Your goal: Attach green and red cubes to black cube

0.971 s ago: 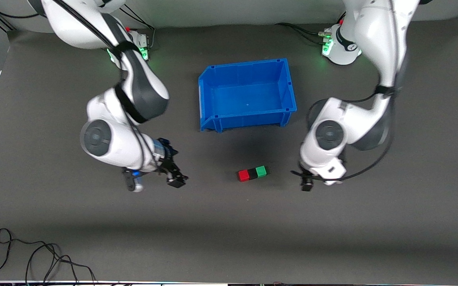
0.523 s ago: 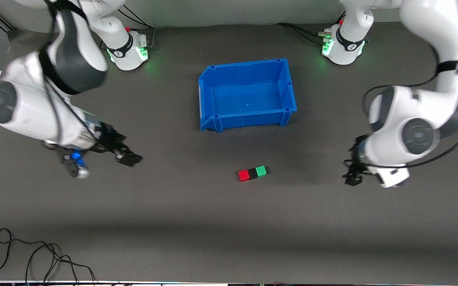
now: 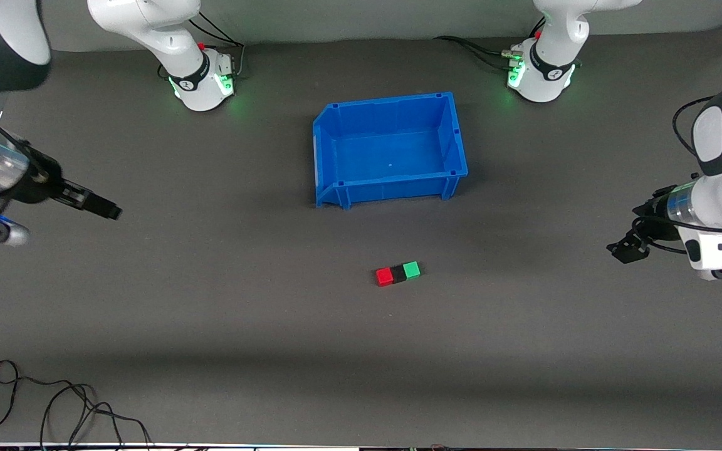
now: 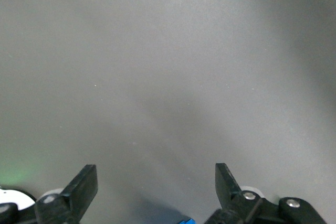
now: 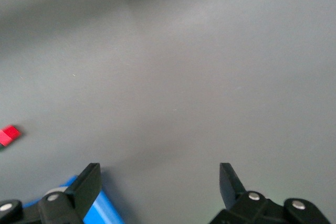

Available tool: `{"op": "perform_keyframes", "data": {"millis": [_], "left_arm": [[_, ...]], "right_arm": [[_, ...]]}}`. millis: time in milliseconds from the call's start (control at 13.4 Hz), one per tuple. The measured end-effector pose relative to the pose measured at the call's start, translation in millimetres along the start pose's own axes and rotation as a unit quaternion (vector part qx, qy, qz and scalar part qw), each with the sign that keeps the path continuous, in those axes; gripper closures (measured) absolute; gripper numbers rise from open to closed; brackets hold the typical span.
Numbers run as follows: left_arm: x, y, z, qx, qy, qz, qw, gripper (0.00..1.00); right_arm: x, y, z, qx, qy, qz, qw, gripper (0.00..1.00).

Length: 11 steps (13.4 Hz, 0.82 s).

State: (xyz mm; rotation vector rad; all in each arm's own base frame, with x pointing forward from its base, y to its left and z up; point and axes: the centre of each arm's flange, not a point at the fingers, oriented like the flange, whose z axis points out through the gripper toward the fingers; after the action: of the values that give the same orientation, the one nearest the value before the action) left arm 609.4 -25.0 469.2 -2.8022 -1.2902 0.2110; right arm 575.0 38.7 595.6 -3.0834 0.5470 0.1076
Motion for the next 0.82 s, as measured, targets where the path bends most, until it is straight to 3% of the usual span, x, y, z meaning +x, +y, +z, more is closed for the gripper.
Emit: {"op": "perform_keyframes", "data": {"millis": [149, 299, 598, 822], "left_arm": [[-3.5, -2.1, -2.3, 0.011, 0.005, 0.027, 1.000, 0.00], [-4.6, -12.5, -14.1, 0.017, 0.006, 0.093, 0.995, 0.00], [-8.9, -40.5, -54.0, 0.017, 0.010, 0.238, 0.971, 0.00], [-12.9, -49.6, -77.1, 0.019, 0.006, 0.294, 0.956, 0.00]], "right_arm": [[-0.3, 26.8, -15.5, -0.001, 0.010, -0.057, 0.998, 0.00], [-0.3, 45.7, -24.9, 0.001, 0.014, -0.101, 0.995, 0.00], [-3.0, 51.3, -27.2, -0.001, 0.009, -0.130, 0.991, 0.00], [-1.5, 55.8, -27.3, -0.001, 0.009, -0.131, 0.991, 0.00]]}}
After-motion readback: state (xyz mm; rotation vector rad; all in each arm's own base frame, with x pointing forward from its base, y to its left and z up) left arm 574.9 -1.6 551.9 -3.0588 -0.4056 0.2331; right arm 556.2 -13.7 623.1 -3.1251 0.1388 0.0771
